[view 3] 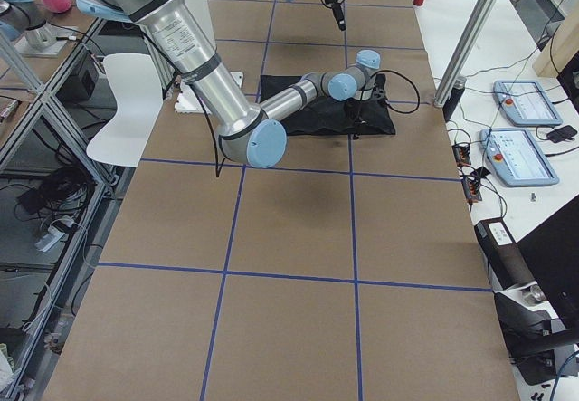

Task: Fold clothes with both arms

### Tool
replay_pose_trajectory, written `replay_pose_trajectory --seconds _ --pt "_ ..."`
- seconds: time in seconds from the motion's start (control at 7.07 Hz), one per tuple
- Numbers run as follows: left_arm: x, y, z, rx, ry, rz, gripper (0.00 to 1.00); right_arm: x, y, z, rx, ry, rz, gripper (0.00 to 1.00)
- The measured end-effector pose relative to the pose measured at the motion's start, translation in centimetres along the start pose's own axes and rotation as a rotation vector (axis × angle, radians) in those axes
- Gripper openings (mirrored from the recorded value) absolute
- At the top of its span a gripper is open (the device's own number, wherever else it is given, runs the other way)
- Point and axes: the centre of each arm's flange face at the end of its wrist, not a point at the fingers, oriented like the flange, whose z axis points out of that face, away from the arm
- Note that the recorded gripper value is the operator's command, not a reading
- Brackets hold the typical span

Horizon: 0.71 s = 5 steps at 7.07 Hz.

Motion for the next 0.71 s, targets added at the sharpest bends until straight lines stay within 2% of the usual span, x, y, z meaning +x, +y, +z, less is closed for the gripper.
replay_pose_trajectory --seconds 0.28,0.71 --pt "-0.1 0.0 0.0 0.0 -0.001 0.0 1.0 -0.3 -1.4 0.9 0.054 0.017 -0.019 1.0" --pt "0.1 0.0 -0.1 0.0 0.001 0.001 1.0 0.4 -1.7 3.0 0.057 0.028 -0.025 1.0"
